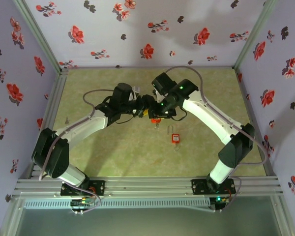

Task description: Unlock with the key

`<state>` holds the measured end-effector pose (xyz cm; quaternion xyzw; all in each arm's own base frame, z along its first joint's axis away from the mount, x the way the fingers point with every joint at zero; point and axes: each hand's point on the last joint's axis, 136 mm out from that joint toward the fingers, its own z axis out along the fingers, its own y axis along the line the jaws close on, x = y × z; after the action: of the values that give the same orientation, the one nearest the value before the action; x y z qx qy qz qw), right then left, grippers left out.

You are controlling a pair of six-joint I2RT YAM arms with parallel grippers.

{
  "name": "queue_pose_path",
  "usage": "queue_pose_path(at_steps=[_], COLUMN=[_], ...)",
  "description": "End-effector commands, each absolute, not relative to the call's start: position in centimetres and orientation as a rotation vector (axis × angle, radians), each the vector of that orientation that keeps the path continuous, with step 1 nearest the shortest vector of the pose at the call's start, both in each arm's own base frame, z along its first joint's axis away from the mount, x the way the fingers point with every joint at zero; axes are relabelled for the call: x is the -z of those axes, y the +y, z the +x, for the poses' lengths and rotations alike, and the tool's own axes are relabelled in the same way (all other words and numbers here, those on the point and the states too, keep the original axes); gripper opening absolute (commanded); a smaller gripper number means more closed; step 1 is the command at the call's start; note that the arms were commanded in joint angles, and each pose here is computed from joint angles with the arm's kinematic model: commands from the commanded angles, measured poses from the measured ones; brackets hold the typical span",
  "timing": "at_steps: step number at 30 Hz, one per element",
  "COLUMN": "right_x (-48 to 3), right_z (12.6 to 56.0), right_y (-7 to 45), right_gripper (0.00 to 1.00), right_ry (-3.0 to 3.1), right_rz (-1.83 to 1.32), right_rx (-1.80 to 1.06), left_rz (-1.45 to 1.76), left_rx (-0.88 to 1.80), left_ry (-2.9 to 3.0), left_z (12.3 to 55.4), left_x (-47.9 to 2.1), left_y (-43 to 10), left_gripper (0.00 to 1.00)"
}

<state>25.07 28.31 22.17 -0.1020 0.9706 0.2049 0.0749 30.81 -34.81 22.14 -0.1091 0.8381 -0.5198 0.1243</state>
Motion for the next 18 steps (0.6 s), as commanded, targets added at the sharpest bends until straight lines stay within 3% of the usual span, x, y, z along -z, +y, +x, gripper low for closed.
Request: queue_pose_path(at_steps=[1, 4, 15, 18], right_x=[-23.0, -22.9, -21.5, -21.2], right_z=[24.7, 24.7, 24.4, 24.2], right_y=[28.4, 28.5, 27.3, 27.3], right_gripper=[0.00, 0.00, 0.00, 0.00], right_ry=[2.892, 2.890, 2.922, 2.929], right_rz=[-0.359, -0.362, -0.395, -0.407], right_rx=[-0.625, -0.629, -0.530, -0.523], left_rz=[-0.262, -0.241, -0.182, -0.174], left_rx=[1.627, 1.653, 1.713, 1.721], left_ry=[2.399, 2.413, 2.458, 2.452], left_z=[30.5, 30.0, 28.6, 28.7], left_x=[-24.4, -24.3, -24.0, -24.4], left_y=[-36.5, -37.2, -37.4, -37.3], left_gripper=[0.50, 0.43, 0.04, 0.00])
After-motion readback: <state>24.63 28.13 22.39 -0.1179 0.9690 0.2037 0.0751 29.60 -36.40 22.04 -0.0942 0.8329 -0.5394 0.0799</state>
